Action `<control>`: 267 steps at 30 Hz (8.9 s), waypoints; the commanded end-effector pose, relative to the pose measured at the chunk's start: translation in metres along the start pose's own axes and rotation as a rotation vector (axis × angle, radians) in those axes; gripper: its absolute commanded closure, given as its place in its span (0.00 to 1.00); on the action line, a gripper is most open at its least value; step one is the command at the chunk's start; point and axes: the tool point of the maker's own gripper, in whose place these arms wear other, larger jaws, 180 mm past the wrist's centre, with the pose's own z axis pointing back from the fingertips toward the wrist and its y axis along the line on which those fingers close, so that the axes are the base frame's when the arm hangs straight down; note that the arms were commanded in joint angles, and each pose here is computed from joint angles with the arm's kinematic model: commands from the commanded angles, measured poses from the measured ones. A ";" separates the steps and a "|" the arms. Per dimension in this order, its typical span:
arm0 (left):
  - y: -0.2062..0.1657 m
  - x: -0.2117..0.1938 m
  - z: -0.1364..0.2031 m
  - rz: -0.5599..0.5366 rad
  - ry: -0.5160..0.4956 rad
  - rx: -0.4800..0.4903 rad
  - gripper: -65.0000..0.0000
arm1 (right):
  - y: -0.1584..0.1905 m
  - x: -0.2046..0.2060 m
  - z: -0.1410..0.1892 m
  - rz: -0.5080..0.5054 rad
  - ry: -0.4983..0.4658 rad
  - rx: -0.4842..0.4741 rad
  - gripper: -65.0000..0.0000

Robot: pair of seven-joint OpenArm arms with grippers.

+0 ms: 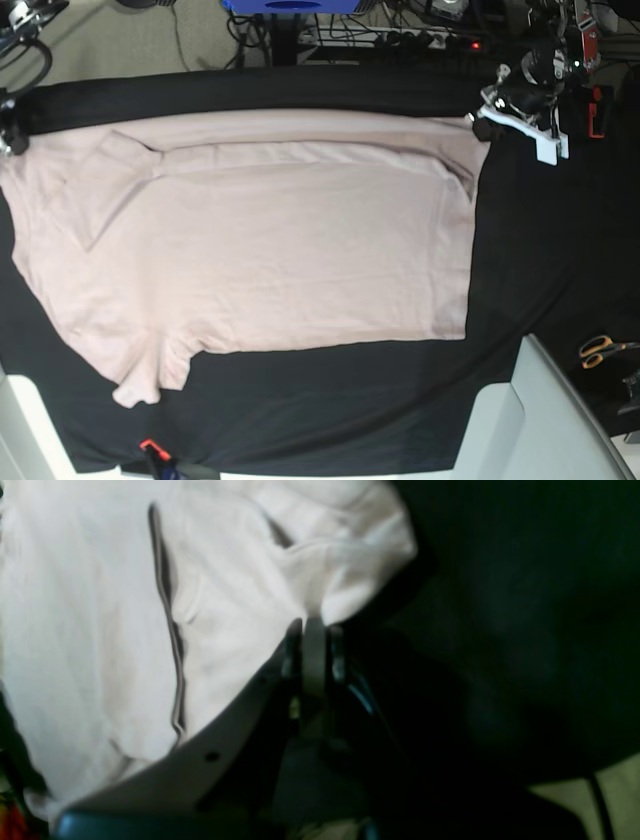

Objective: Fold the T-shirt properly

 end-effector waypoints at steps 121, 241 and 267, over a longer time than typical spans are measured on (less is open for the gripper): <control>-0.092 -0.005 -0.050 -0.123 0.018 -0.112 1.00 | -0.005 0.040 0.090 0.250 -0.221 -0.179 0.99; 0.066 0.060 0.064 -0.062 -0.221 0.278 1.00 | 0.155 0.121 -0.029 0.701 -0.200 -0.008 0.39; 0.075 0.061 0.063 -0.167 -0.197 0.367 1.00 | 0.139 0.108 -0.111 0.611 -0.095 -0.059 0.91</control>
